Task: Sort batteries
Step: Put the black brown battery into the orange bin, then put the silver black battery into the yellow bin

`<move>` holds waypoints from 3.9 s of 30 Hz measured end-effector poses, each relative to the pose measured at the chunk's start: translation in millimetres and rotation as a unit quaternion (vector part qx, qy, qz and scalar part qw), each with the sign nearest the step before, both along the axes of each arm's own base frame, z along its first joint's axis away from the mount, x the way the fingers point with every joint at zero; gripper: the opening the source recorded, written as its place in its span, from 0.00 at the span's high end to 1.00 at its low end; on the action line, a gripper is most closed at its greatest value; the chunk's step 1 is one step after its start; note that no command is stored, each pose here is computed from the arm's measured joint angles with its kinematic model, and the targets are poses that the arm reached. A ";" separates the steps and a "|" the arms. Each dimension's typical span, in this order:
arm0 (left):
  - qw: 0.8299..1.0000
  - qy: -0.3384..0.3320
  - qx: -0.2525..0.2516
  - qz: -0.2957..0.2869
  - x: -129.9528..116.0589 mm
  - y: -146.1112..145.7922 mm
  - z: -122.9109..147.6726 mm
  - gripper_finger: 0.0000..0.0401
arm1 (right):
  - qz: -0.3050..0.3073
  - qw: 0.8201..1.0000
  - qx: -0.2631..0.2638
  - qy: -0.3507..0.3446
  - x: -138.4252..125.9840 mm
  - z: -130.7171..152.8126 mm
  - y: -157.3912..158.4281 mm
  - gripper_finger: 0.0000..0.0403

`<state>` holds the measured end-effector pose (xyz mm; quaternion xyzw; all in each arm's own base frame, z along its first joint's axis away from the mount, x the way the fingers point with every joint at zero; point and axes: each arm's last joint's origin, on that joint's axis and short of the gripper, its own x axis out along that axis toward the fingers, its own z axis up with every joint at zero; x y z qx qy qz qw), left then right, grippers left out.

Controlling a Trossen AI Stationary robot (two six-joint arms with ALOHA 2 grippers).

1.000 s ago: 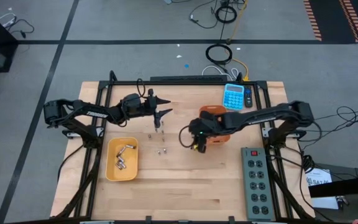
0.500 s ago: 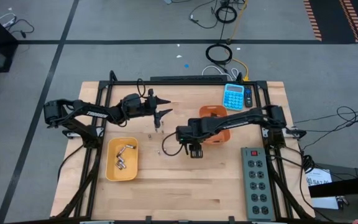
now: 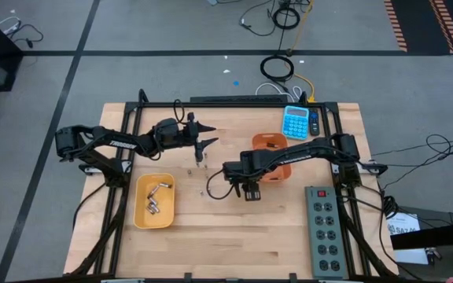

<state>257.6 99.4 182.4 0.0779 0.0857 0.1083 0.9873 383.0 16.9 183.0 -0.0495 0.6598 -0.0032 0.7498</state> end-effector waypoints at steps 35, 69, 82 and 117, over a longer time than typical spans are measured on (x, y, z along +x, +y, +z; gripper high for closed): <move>1.000 -0.001 0.000 0.000 0.1 -0.1 0.2 0.52 | 0.001 1.000 0.001 0.023 2.7 -16.9 -8.7 0.56; 1.000 0.001 -0.001 0.000 0.0 -0.1 -0.2 0.52 | -0.112 0.984 -0.134 -0.023 -49.1 39.6 -36.4 0.96; 0.998 0.051 -0.026 0.007 6.7 6.5 2.3 0.52 | -0.204 0.976 -0.072 -0.025 -103.1 -19.6 -55.4 0.92; 0.927 0.335 -0.169 0.005 5.4 -3.9 -2.2 0.52 | -0.173 0.921 -0.158 -0.311 -114.1 11.8 -82.0 0.61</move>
